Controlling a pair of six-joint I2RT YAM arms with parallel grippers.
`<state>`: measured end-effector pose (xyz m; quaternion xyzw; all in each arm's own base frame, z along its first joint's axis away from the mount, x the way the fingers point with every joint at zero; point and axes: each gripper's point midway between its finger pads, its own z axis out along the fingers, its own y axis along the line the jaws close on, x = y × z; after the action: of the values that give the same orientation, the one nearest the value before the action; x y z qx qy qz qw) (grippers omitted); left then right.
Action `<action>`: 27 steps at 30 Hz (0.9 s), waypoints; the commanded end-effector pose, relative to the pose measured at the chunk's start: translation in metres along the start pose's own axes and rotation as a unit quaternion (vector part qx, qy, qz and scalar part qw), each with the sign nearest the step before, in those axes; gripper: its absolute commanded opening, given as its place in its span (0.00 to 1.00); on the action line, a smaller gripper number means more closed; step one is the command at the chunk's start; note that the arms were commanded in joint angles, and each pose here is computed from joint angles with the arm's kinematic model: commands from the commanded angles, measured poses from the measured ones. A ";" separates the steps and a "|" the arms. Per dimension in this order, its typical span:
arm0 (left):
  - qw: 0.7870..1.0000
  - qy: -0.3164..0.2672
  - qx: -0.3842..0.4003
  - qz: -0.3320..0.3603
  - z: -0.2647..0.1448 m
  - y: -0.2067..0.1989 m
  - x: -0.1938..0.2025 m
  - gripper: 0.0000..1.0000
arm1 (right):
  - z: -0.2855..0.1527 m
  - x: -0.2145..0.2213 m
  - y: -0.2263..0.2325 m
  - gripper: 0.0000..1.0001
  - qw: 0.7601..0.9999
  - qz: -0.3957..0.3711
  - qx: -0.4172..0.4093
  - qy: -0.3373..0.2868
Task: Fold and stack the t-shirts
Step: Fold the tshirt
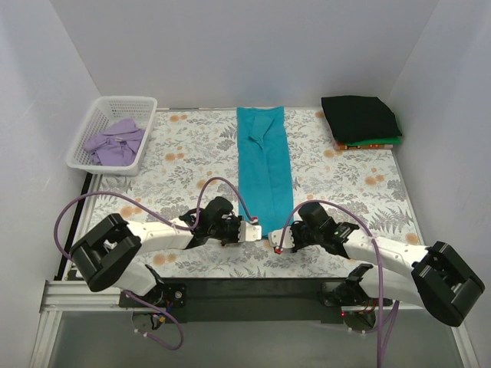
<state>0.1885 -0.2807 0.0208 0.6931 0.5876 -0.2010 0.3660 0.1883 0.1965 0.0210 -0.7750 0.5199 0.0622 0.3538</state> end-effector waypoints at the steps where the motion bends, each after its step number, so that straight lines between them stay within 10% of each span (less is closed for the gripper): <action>1: 1.000 0.000 0.015 -0.020 -0.013 -0.006 -0.011 0.00 | -0.011 -0.002 0.017 0.01 0.999 0.026 -0.040 0.007; 16: 0.996 -0.057 0.021 -0.063 -0.066 -0.005 -0.074 0.00 | -0.057 -0.045 -0.012 0.01 1.000 0.026 -0.003 -0.014; 27: 0.990 -0.084 -0.112 -0.006 -0.074 0.113 -0.071 0.00 | -0.062 -0.021 -0.112 0.01 0.997 0.021 0.067 -0.013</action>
<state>0.2314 -0.2693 0.1199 0.6198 0.6181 -0.2207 0.4302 0.2190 0.1909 0.0994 -0.7381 0.5635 0.0663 0.3651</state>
